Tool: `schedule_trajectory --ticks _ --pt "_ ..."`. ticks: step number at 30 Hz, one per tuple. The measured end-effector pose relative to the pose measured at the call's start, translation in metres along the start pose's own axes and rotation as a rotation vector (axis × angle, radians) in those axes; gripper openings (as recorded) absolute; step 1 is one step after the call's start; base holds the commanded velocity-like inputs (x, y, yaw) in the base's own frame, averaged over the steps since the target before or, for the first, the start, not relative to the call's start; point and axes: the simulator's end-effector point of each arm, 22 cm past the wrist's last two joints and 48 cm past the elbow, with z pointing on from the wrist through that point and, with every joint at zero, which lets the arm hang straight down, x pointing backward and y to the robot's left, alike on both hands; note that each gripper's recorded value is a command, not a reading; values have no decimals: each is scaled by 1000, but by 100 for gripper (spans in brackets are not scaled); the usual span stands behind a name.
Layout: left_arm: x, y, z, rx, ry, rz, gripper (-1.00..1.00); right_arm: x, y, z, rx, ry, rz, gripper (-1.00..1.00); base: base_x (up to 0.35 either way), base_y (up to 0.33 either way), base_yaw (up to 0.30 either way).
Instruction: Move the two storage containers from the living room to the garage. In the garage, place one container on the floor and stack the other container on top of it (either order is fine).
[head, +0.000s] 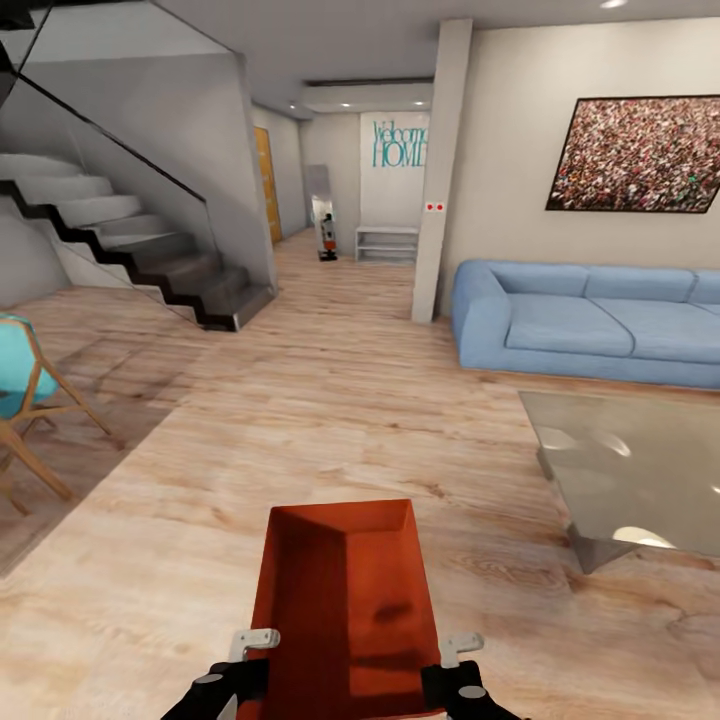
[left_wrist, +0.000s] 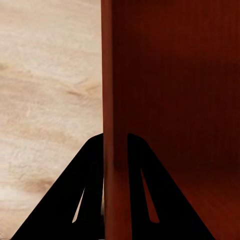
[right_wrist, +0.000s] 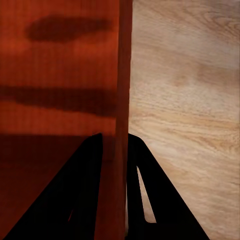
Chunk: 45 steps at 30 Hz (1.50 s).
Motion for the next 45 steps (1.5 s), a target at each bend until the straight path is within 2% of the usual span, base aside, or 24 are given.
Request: schedule_trajectory --ticks 7,45 --pt "0 0 0 1 0 1 -100 0 0 0 0 0 0 -100 147 0 49" --pt "1 0 0 1 2 2 -100 2 0 -1 1 3 1 -100 322 0 0"
